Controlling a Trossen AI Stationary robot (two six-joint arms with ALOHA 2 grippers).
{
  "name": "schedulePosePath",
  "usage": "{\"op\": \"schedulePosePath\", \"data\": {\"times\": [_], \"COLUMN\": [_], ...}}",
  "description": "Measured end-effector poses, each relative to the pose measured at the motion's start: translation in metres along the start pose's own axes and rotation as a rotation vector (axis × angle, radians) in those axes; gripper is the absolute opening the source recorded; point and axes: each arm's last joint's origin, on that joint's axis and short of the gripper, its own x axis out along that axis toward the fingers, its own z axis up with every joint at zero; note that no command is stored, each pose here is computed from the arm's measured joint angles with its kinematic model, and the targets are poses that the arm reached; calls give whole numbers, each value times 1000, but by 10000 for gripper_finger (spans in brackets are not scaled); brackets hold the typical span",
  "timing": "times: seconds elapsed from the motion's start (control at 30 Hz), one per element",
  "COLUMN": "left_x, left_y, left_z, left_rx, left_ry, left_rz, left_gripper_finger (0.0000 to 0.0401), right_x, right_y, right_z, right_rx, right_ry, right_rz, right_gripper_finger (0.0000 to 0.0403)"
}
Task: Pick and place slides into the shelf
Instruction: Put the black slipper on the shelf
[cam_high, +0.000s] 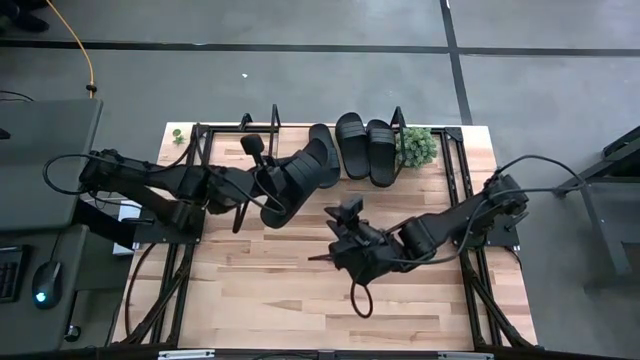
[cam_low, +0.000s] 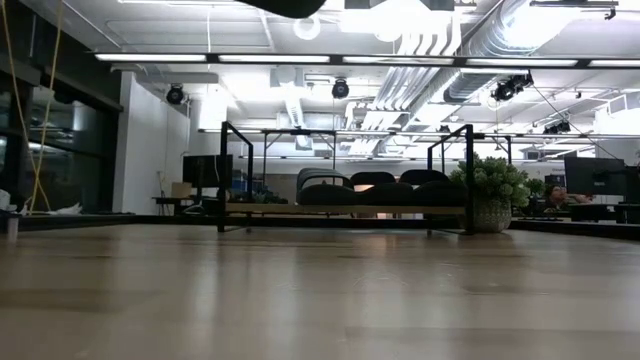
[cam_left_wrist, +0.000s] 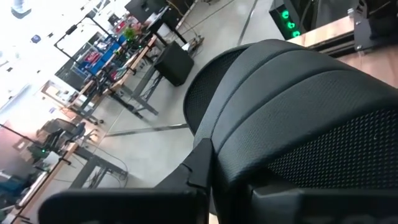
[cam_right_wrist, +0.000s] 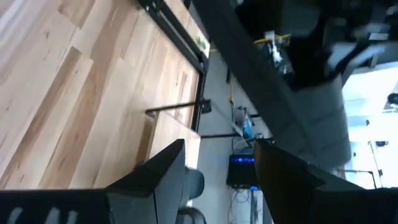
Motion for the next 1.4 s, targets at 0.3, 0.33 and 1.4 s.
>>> {"op": "schedulePosePath", "data": {"times": [0.3,0.33,1.4], "left_x": [0,0,7], "left_y": [-1,-2,-14], "left_z": [-1,-1,4], "left_rx": [2,-6,-67], "left_ry": [3,-1,-52], "left_rz": [-16,-24,-148], "left_gripper_finger": [16,16,12], "right_x": [0,0,2], "right_y": [2,1,-10], "right_z": [12,12,26], "right_rx": [-19,-29,-213], "right_ry": [-51,-49,-243], "right_rz": [-44,-49,-36], "right_gripper_finger": [183,183,241]}}
